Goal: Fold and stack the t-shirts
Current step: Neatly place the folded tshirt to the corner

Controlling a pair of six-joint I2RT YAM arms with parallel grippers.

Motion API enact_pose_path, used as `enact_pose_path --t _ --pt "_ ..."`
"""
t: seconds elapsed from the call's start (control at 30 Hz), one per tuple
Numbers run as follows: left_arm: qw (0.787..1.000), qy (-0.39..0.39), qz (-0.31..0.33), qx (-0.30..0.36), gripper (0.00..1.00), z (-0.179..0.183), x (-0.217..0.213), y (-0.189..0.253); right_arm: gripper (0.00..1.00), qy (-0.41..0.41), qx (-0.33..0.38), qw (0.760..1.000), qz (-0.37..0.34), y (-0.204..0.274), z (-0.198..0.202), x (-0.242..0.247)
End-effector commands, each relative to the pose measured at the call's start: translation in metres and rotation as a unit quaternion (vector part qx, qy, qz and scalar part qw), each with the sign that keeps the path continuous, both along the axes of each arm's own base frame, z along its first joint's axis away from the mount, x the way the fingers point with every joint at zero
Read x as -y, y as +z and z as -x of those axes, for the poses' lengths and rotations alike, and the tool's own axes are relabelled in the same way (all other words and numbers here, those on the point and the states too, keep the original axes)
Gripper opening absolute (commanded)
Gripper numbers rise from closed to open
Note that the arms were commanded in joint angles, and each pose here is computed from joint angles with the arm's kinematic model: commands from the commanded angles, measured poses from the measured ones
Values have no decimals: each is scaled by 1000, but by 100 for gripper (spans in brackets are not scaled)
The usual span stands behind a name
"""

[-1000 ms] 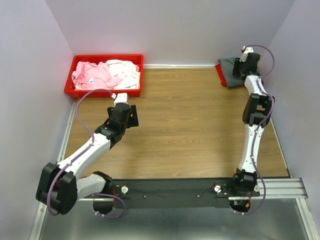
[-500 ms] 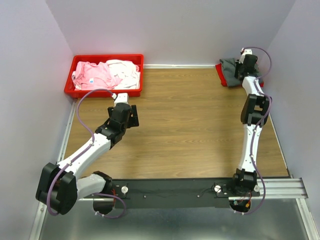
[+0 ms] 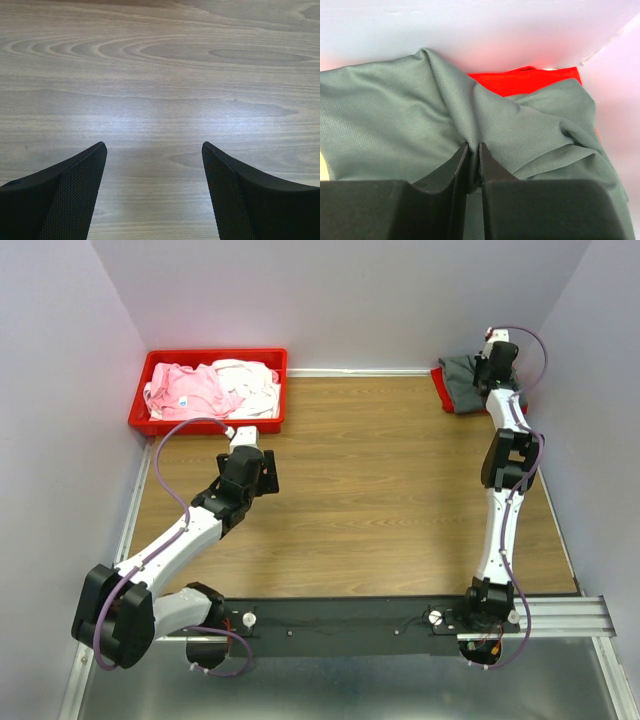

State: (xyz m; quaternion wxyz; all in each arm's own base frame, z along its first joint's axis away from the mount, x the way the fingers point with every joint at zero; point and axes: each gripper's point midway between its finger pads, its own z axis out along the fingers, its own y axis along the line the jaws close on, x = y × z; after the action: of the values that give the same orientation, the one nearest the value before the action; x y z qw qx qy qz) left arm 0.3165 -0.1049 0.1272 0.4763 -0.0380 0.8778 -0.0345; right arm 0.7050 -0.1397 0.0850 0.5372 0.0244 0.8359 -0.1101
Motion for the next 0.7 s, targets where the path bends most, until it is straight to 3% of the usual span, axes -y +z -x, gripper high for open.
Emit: enact_pose_path --t 0.0,0.07,0.17,0.23,0.37,0.67 --pt "1000 6 -6 9 85 -2 -2 0 24 -15 -1 1000 16 2 0 9" --pt "1000 4 -7 7 85 -2 -1 -1 28 -13 -4 1000 14 -1 1 9" --pt "1000 5 -6 8 85 -2 -1 -1 25 -13 -9 1000 13 -6 2 8" --pt "1000 5 -6 8 85 -2 0 -1 13 -13 -9 1000 13 -7 2 9" --pt "1000 5 -5 9 85 -2 -1 0 1 -10 -6 1000 12 -6 1 11" --pt "1000 0 -5 9 84 -2 1 -1 1 -62 26 996 55 11 -4 43"
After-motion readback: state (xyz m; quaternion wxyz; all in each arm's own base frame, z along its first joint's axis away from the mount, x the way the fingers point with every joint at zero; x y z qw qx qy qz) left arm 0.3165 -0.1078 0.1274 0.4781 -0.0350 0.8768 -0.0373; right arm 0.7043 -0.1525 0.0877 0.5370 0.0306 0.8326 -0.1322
